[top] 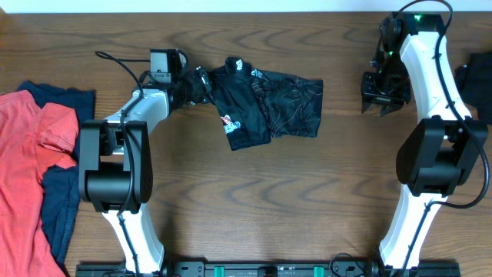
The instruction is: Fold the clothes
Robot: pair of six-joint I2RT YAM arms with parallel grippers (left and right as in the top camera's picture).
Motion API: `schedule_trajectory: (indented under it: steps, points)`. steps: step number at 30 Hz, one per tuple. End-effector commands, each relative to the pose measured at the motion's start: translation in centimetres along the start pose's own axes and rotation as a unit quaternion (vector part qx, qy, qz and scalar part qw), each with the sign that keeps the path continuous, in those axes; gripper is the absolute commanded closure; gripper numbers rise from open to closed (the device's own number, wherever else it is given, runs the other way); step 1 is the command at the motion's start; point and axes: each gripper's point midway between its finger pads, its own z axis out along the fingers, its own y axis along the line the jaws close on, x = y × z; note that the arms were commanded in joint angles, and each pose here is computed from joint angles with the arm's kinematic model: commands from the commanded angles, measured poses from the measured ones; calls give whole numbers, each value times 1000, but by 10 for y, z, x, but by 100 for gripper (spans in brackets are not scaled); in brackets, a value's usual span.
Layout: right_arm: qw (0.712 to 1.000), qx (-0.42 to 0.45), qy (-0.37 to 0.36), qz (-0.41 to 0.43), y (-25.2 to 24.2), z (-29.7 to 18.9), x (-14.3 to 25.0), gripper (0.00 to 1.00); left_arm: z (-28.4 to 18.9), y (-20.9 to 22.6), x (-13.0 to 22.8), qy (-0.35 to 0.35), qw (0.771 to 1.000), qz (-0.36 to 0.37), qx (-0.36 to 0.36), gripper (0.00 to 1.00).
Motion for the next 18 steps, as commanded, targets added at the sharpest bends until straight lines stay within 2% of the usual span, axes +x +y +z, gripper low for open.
schedule_trajectory:
  steps: [1, 7, 14, 18]
  points:
    - [1000, -8, -8, 4, 1, -7, 2, 58, 26, 12, 32, 56, 998, -18, 15, 6]
    - [1000, -12, -10, 4, 3, -7, 1, 58, 32, -14, 46, 90, 992, -24, 89, 7]
    - [1000, -18, -13, 8, 5, -7, -1, 58, 26, -58, 75, 146, 974, -6, 172, 16]
    - [1000, -18, -12, 8, 5, -7, 0, 59, 21, -85, 95, 179, 960, 8, 215, 33]
